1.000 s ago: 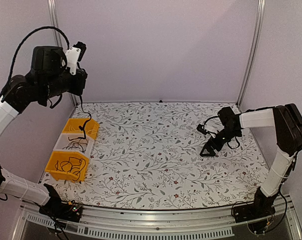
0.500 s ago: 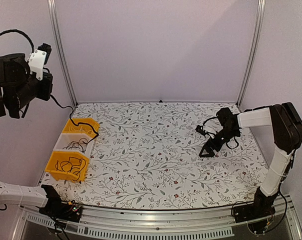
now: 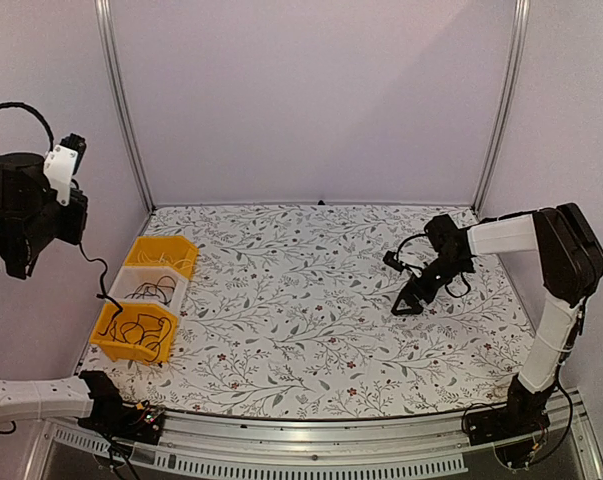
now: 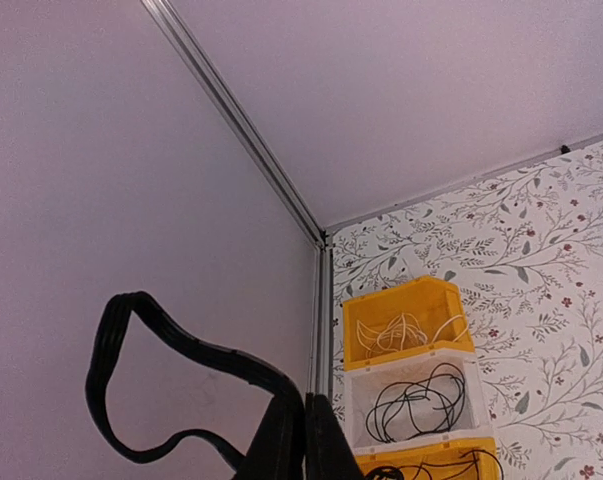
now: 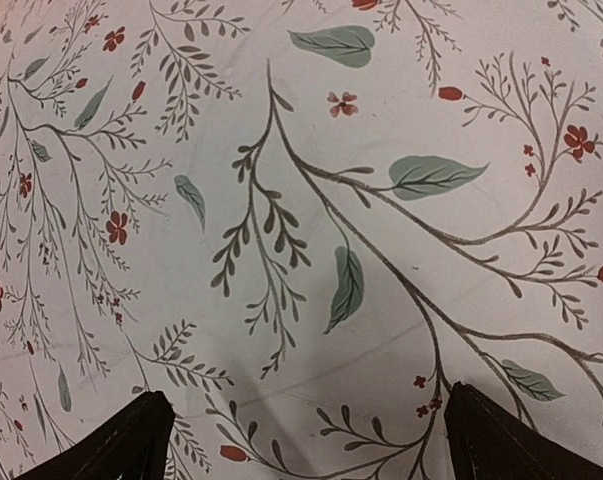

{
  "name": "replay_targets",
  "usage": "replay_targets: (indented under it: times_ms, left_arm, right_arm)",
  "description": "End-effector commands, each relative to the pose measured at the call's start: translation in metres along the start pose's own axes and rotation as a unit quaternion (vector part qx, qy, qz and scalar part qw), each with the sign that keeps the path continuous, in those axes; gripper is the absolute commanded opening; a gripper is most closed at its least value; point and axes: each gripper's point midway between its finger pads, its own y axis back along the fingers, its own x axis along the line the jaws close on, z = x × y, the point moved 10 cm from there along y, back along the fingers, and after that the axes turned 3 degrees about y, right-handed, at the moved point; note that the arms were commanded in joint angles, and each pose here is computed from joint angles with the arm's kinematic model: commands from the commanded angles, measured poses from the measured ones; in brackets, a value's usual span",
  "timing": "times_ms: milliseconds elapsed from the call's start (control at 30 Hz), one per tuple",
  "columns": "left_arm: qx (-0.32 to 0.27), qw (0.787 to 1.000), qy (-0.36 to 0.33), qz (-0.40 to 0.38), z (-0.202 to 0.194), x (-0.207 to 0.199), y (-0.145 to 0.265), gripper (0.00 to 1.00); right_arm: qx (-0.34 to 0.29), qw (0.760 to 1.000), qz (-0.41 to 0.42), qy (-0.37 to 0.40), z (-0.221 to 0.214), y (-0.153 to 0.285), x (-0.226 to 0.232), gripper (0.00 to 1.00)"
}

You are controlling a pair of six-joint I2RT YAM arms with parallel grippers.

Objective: Untangle the cables

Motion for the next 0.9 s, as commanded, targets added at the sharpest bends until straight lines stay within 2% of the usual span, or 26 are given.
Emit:
replay_targets:
  times_ms: [0,233,400,533,700,867]
  left_arm:
    - [0.025,0.999,-0.002,0.033,-0.024,0.009,0.004,0.00]
    - [0.105,0.992,-0.075,0.008,-0.069,-0.016,-0.011,0.00]
    - [0.177,0.972,-0.152,-0.034,-0.105,-0.041,-0.025,0.00]
    - [0.213,0.954,-0.199,-0.074,-0.128,-0.059,-0.035,0.00]
    - [0.241,0.936,-0.233,-0.107,-0.151,-0.078,-0.049,0.00]
    - [0.275,0.922,-0.251,-0.107,-0.175,-0.087,-0.067,0.00]
  right_arm:
    - [0.027,0.999,0.020,-0.006,-0.005,-0.014,0.004,0.99]
    - [0.034,0.999,0.023,-0.002,-0.005,-0.019,0.007,0.99]
    - [0.037,0.999,0.026,-0.003,-0.006,-0.021,0.008,0.99]
    - [0.039,0.999,0.027,-0.002,-0.006,-0.023,0.008,0.99]
    - [0.043,0.999,0.027,-0.001,-0.007,-0.024,0.008,0.99]
    - [0.048,0.998,0.027,-0.002,-0.009,-0.026,0.008,0.99]
